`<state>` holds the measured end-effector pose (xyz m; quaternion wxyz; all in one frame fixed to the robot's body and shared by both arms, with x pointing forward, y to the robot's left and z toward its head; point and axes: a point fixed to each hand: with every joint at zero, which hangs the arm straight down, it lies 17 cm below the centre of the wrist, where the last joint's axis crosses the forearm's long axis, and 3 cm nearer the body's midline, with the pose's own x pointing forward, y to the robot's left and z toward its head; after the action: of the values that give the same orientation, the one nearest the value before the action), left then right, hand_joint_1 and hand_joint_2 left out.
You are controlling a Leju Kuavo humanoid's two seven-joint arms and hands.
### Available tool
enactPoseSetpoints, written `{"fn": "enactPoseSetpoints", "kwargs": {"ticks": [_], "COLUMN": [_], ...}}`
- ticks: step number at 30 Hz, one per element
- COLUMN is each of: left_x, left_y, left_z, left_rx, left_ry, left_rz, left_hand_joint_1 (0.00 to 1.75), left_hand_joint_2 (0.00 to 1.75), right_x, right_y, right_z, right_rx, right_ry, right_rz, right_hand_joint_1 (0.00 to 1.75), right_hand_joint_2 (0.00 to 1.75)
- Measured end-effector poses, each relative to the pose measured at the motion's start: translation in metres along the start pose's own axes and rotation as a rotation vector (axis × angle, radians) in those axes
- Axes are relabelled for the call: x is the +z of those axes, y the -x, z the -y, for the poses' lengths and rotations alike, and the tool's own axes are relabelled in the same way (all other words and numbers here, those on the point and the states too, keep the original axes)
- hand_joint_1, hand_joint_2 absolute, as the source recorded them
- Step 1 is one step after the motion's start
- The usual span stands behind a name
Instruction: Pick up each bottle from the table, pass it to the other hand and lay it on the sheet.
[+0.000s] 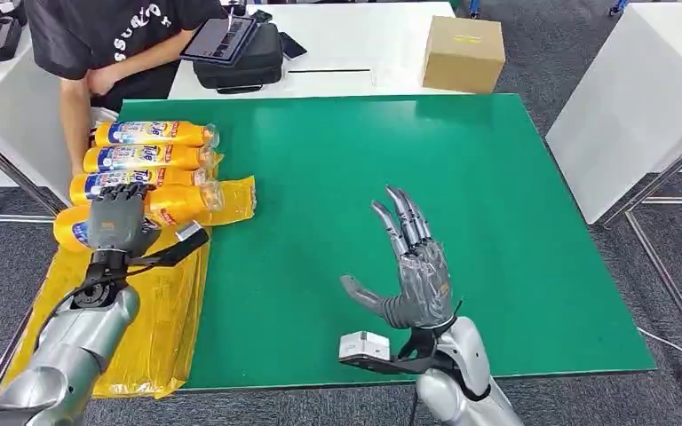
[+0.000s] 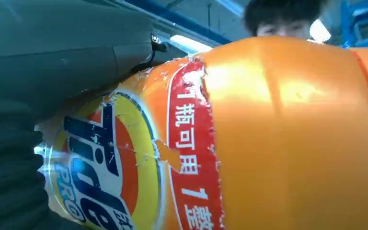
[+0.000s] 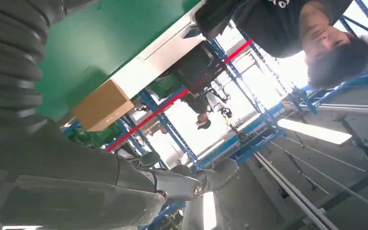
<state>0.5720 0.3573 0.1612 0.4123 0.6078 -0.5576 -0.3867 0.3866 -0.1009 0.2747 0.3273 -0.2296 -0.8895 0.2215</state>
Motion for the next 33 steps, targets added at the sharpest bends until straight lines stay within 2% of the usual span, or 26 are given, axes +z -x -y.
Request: {"fn": "enactPoseSetpoints", "kwargs": {"ticks": [12, 13, 14, 25, 33], "left_x": [0.003, 0.004, 0.004, 0.011, 0.005], "left_y": [0.041, 0.043, 0.046, 0.055, 0.050], "left_z": [0.023, 0.025, 0.026, 0.042, 0.047], "left_rx": [-0.014, -0.012, -0.010, 0.037, 0.140], "left_ry": [0.097, 0.106, 0.113, 0.182, 0.236], "left_rz": [-0.095, -0.104, -0.111, -0.147, -0.159], "left_hand_joint_1": [1.75, 1.38, 0.00, 0.00, 0.00], "left_hand_joint_2": [1.75, 1.75, 1.75, 1.75, 1.75], "right_x": [0.000, 0.000, 0.000, 0.004, 0.005], "right_y": [0.001, 0.001, 0.001, 0.002, 0.005], "right_z": [-0.002, -0.002, -0.002, -0.006, -0.011], "right_rx": [0.001, 0.001, 0.001, -0.001, -0.003], "right_ry": [-0.010, -0.011, -0.011, -0.028, -0.044], "right_rz": [-0.008, -0.008, -0.009, -0.013, -0.047], "right_hand_joint_1": [0.00, 0.00, 0.00, 0.00, 0.00], "right_hand_joint_2": [1.75, 1.75, 1.75, 1.75, 1.75]}}
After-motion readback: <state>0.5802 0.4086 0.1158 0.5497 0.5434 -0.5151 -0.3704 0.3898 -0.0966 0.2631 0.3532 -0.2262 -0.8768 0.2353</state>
